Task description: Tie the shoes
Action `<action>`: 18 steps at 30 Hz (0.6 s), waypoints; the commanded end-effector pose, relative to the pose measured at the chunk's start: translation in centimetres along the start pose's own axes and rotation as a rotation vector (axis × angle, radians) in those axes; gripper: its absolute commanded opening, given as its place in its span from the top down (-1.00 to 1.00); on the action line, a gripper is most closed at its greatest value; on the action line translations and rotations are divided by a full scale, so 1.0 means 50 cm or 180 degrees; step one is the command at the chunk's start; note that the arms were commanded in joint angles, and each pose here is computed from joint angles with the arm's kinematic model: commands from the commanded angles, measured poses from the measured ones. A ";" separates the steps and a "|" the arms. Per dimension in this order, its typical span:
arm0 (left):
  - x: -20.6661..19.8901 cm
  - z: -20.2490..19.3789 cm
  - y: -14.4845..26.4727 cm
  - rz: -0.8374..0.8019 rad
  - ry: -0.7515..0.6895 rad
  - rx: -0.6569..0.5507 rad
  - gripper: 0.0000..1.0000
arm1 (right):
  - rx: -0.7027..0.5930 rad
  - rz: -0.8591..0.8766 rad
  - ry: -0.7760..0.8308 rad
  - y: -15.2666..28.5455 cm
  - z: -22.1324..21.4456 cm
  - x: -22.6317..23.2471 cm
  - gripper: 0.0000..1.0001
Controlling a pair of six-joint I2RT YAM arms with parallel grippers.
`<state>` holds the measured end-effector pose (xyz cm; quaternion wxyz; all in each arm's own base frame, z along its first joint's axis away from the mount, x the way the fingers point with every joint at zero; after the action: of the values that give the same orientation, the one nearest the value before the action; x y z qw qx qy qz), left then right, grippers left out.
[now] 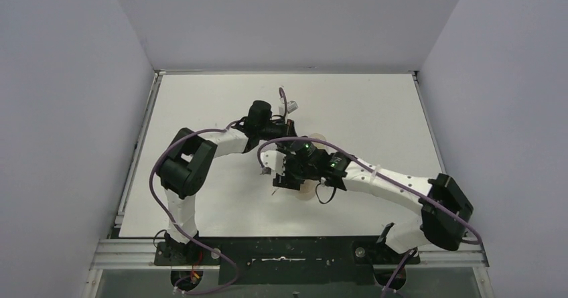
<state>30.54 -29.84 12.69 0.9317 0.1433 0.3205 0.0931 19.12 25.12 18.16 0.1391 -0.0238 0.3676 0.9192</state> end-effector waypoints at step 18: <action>0.033 0.026 -0.003 -0.0370 0.0284 0.0105 1.00 | 0.0811 -0.0638 0.1346 -0.206 0.014 -0.126 -0.16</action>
<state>32.67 -29.13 11.83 0.9132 0.1422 0.3747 0.0741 25.81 30.71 11.28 0.1092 -0.1772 0.4947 0.8437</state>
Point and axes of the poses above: each gripper's point midway between its finger pads, its own y axis back along the fingers, its own x axis along the line the jaws close on, z = x × y, the point moved 8 cm from there along y, back along the fingers, and after that the axes turned 11 degrees about -y, right-handed, at the moved point
